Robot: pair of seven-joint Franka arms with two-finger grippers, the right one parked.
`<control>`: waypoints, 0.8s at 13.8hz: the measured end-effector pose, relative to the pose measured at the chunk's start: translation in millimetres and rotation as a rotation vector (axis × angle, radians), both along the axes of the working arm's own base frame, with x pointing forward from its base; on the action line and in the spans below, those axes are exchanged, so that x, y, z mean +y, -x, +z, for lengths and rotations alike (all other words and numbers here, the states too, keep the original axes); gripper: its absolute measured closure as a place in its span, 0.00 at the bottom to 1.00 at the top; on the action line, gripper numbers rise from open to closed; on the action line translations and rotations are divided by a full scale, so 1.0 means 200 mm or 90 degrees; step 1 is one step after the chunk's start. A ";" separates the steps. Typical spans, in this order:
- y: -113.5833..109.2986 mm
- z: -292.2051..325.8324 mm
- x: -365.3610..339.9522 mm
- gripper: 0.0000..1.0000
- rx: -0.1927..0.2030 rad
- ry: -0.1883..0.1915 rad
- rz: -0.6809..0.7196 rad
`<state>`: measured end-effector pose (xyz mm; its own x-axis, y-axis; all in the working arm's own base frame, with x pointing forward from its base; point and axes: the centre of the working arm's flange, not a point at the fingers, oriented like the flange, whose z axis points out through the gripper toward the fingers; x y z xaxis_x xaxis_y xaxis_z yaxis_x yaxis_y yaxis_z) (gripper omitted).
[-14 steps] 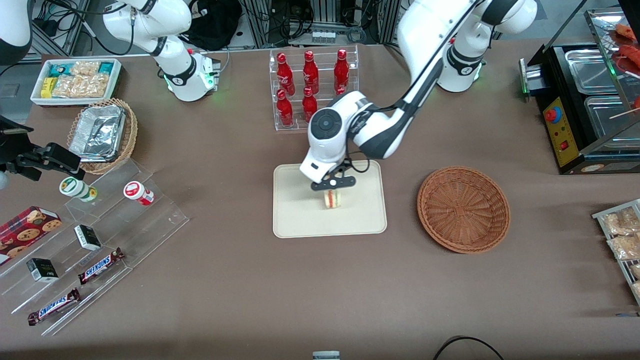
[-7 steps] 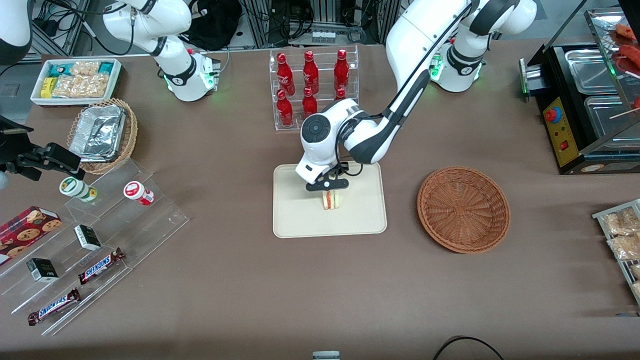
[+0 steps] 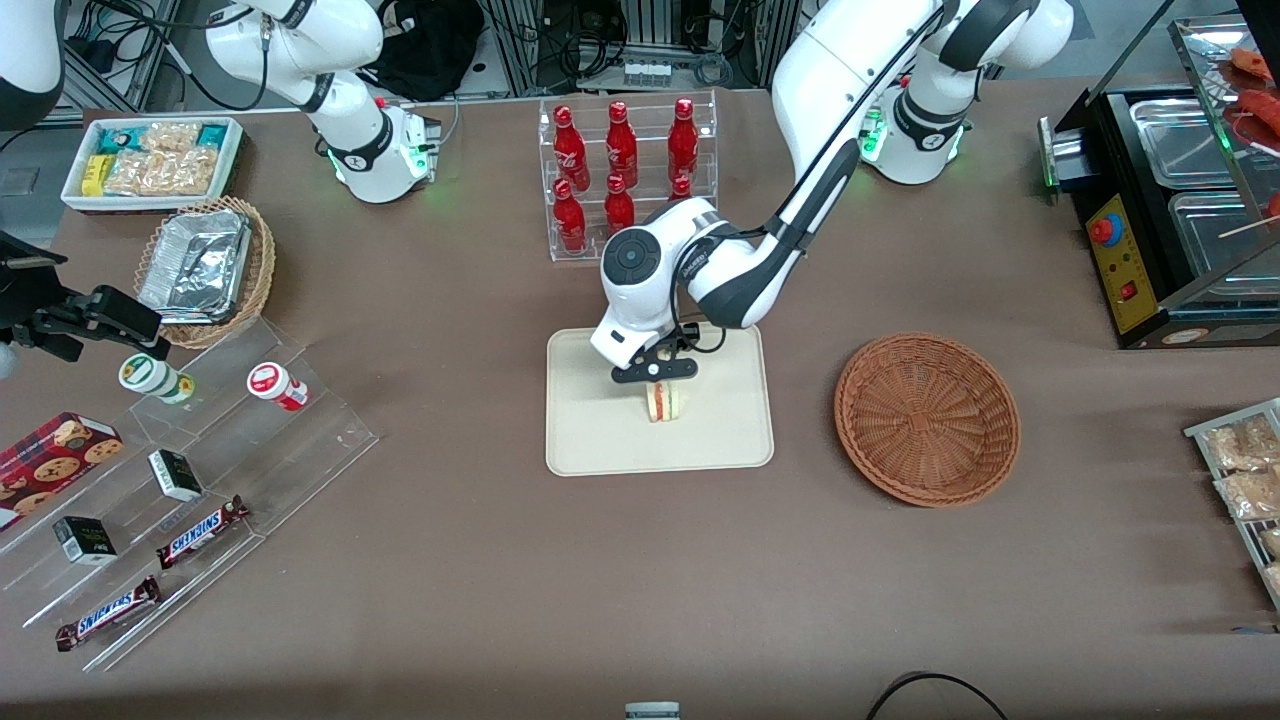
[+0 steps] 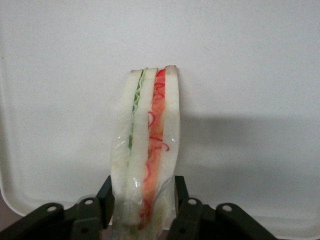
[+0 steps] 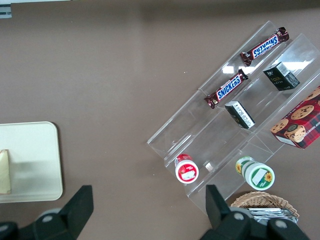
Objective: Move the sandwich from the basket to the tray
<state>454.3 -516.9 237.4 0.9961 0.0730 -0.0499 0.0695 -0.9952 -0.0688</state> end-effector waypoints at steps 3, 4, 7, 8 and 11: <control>-0.04 0.17 0.00 0.10 -0.012 0.002 0.015; -0.05 0.28 0.01 0.00 -0.017 -0.001 0.022; -0.11 0.74 0.18 0.00 -0.031 -0.022 0.058; -0.14 0.91 0.29 0.00 -0.036 -0.029 0.079; -0.23 1.36 0.70 0.00 -0.049 -0.042 0.133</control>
